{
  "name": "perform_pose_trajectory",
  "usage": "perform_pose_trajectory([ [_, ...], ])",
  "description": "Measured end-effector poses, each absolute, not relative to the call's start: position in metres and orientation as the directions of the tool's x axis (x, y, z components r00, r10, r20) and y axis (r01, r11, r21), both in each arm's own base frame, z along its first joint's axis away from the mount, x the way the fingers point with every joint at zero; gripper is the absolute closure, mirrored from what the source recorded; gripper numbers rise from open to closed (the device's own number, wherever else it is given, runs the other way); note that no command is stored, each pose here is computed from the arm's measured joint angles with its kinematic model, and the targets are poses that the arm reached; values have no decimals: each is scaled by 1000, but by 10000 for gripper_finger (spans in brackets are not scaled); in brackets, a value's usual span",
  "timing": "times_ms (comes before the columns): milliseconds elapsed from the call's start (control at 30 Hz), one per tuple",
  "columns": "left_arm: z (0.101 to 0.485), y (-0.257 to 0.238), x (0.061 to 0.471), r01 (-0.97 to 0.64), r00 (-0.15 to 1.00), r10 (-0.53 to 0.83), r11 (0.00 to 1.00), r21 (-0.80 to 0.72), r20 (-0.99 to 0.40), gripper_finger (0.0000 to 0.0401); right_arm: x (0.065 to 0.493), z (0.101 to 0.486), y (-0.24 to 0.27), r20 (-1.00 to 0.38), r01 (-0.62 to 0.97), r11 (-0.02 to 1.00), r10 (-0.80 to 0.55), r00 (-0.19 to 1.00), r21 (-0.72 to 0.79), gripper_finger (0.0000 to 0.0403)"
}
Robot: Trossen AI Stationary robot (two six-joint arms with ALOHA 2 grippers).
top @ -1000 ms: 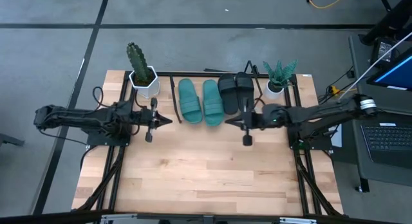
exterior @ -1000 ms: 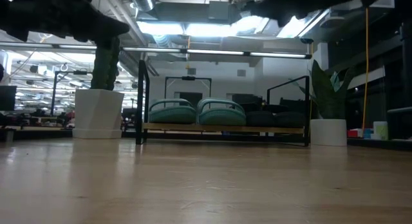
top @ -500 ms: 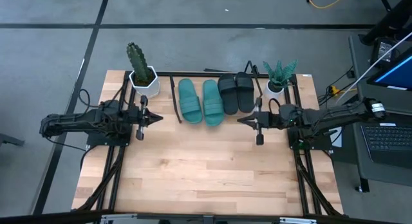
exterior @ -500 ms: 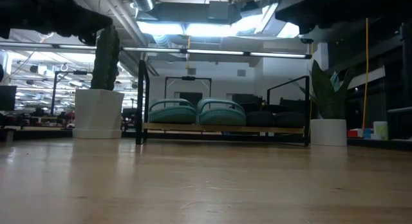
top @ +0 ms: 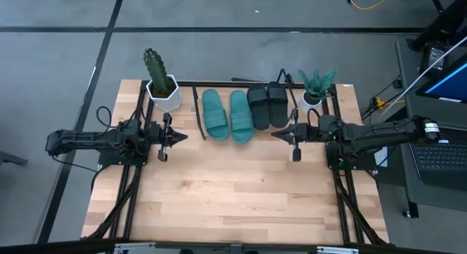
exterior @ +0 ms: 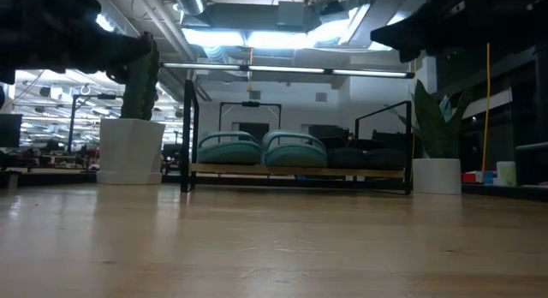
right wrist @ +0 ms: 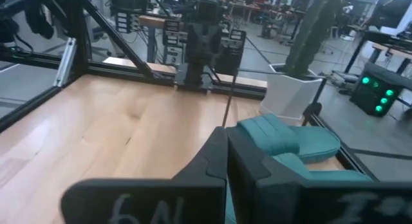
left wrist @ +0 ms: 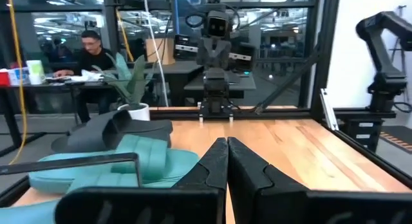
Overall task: Pick and place slides into the shelf
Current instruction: Return to Home Position
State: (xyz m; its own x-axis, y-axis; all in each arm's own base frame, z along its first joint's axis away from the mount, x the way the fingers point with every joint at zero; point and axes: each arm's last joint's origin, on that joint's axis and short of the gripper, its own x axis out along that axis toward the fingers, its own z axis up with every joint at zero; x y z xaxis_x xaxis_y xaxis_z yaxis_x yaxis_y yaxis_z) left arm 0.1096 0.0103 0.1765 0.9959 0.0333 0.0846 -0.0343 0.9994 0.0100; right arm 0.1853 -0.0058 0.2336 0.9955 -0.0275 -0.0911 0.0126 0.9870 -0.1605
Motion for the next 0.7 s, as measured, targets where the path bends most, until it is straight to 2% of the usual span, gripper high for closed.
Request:
perform_pose_trajectory([
  [567,175,0,110,8,998,-10,1000,30,66,401,140,256,-20,2,17,985,-17,1000,-174,400],
  [700,175,-2,110,-7,998,4,999,41,66,401,131,238,-19,30,20,991,-16,999,-136,400],
])
